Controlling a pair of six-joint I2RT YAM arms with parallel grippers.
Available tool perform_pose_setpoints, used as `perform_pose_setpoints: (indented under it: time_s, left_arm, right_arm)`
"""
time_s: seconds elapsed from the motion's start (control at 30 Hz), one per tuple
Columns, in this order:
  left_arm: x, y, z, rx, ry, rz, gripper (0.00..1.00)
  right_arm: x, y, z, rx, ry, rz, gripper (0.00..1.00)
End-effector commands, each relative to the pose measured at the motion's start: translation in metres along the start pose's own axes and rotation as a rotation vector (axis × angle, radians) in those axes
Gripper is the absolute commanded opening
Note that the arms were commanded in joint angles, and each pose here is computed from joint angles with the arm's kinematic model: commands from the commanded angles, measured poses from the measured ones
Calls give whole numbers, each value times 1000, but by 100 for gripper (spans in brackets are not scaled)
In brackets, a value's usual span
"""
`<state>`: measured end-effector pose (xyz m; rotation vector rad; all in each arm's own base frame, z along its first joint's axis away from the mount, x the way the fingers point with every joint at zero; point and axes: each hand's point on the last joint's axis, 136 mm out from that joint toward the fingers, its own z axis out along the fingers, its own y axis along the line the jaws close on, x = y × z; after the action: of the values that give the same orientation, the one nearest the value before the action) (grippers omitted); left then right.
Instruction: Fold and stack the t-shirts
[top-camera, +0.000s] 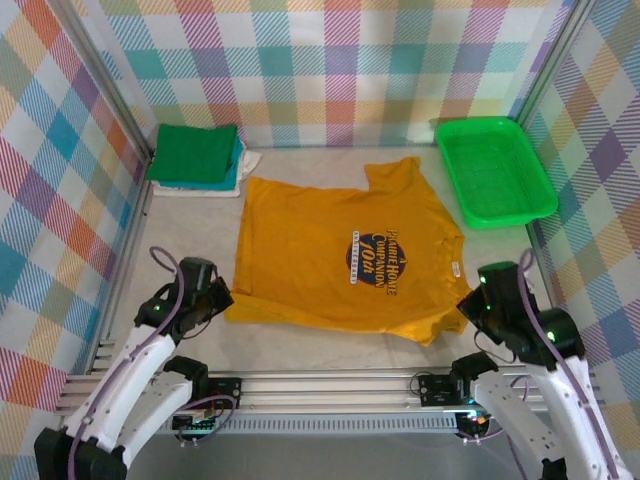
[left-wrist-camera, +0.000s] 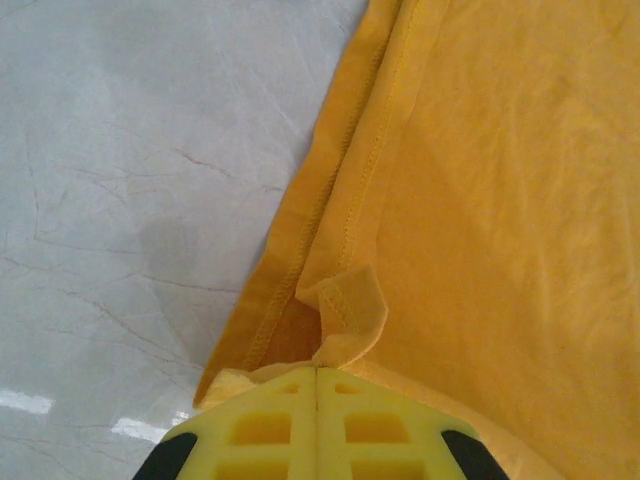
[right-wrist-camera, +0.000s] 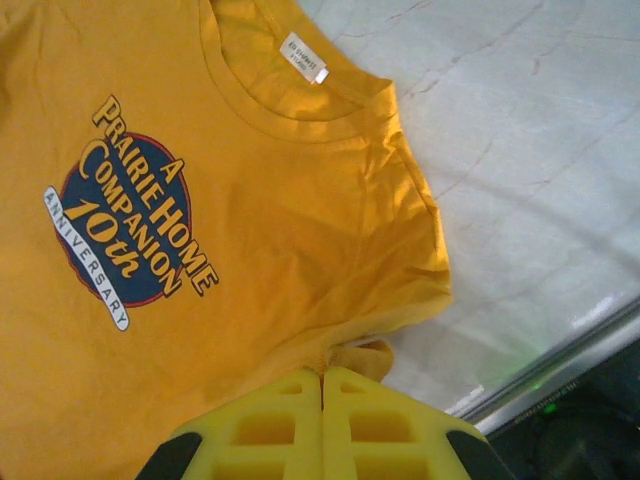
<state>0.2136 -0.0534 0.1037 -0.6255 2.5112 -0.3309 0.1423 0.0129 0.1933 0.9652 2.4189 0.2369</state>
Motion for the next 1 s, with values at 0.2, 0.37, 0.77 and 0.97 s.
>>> perform_pose_setpoints:
  time_s: [0.2,0.37,0.77,0.97]
  left_arm:
    - [-46,-31,13,-21,-45,129,0]
    - [-55,-28,27,-84,-27,191,0]
    - [-80,-28,55,-174,-13,251,0]
    - [-88,-33,69,-193,10,282,0]
  right_arm:
    - [-21,39,34,-53,19,-42,0]
    - [-39,50,49,-82,15,-24,0]
    - [-55,75,83,-127,90,-4,0]
    - [-59,74,89,-119,99,8,0]
